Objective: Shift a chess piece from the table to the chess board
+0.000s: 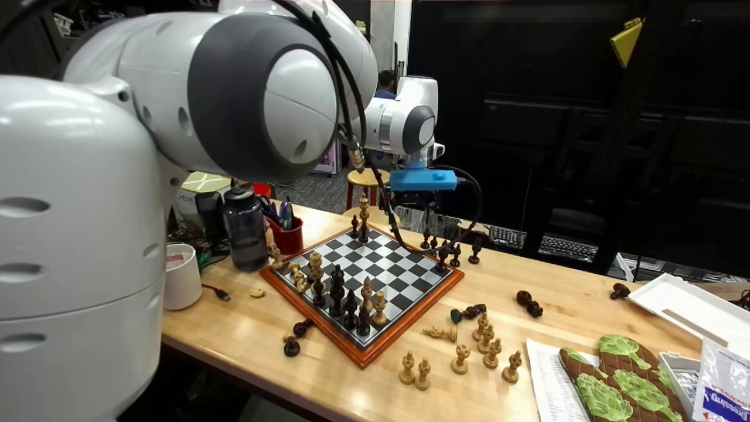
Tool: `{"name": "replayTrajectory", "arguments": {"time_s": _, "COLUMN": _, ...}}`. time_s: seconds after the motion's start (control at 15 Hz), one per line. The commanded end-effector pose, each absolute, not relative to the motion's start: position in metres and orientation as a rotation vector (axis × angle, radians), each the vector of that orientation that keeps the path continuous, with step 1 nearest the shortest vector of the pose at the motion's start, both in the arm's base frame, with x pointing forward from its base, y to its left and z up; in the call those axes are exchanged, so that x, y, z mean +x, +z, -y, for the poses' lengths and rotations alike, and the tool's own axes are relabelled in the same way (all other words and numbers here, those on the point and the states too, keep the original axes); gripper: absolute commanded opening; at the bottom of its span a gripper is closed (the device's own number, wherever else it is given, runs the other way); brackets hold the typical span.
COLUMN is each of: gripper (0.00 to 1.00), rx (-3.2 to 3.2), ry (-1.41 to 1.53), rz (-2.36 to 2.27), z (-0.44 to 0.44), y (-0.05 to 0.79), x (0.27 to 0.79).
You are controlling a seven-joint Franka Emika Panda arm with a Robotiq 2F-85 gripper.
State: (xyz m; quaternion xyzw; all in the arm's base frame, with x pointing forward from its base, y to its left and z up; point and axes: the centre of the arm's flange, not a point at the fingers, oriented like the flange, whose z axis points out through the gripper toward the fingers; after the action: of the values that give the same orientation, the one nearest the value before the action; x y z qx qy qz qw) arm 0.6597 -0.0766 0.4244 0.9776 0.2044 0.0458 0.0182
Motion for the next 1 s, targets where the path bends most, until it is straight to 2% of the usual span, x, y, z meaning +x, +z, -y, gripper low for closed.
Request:
{"name": "replayTrajectory", "arguments": {"time_s": 0.0, "gripper": 1.00, "rx": 3.038, "ry": 0.138, "rz": -0.635, "z": 0.074, "y": 0.423, "x": 0.666}}
{"name": "replayTrajectory", "arguments": {"time_s": 0.93, "gripper": 1.00, "rx": 3.019, "ry": 0.157, "rz": -0.673, "z": 0.090, "y": 0.407, "x": 0.728}}
